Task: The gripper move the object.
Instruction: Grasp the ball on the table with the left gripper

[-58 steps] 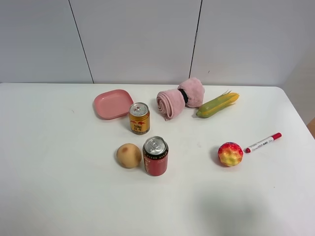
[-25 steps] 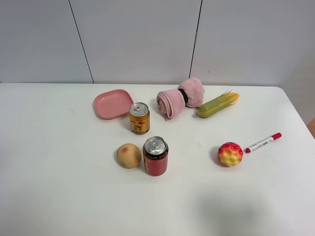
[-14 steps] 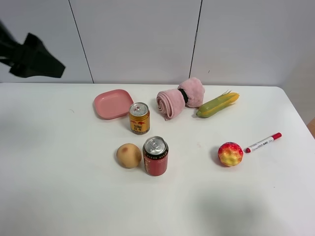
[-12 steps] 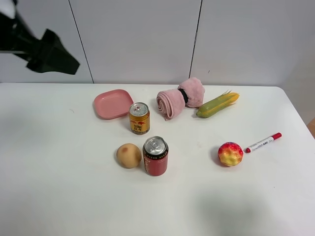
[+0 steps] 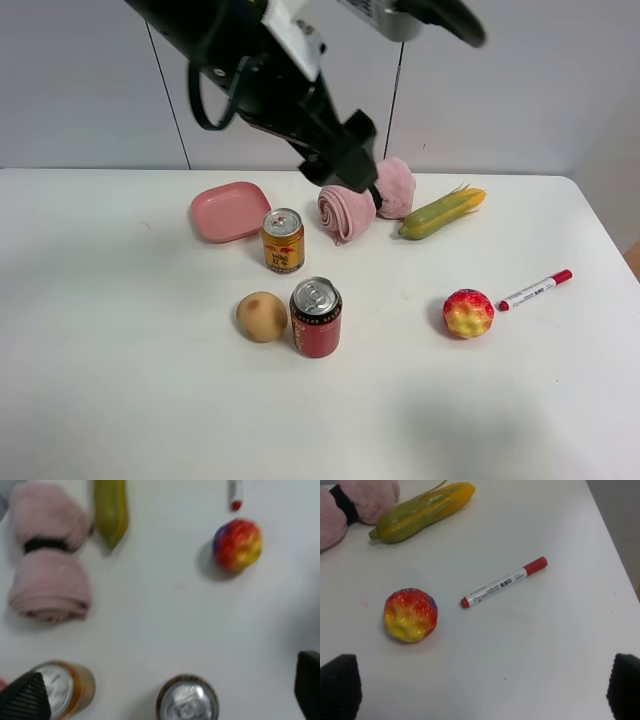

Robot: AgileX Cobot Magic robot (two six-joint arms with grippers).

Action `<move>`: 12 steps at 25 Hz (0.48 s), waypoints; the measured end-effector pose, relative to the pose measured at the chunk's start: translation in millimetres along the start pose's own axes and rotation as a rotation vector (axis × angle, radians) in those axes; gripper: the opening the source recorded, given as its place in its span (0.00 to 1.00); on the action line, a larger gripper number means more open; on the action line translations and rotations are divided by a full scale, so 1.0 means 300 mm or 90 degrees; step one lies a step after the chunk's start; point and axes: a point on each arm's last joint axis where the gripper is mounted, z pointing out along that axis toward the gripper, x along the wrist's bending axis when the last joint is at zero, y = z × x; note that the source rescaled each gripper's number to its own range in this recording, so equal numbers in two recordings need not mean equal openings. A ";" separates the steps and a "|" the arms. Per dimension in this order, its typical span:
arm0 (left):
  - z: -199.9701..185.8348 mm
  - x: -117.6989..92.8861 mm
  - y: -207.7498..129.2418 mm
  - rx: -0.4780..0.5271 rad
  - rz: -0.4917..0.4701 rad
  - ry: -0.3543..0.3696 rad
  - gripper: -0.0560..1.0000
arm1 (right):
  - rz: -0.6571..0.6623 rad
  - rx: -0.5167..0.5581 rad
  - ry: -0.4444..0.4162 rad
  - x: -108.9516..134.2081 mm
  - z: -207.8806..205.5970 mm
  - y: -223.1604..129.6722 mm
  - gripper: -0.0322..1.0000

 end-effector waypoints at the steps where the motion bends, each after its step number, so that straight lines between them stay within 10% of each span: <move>1: 0.027 -0.016 0.012 -0.005 0.008 -0.005 1.00 | 0.000 0.000 0.000 0.000 0.000 0.000 1.00; 12: 0.316 -0.145 0.050 -0.051 0.017 -0.055 1.00 | 0.000 0.000 0.000 0.000 0.000 0.000 1.00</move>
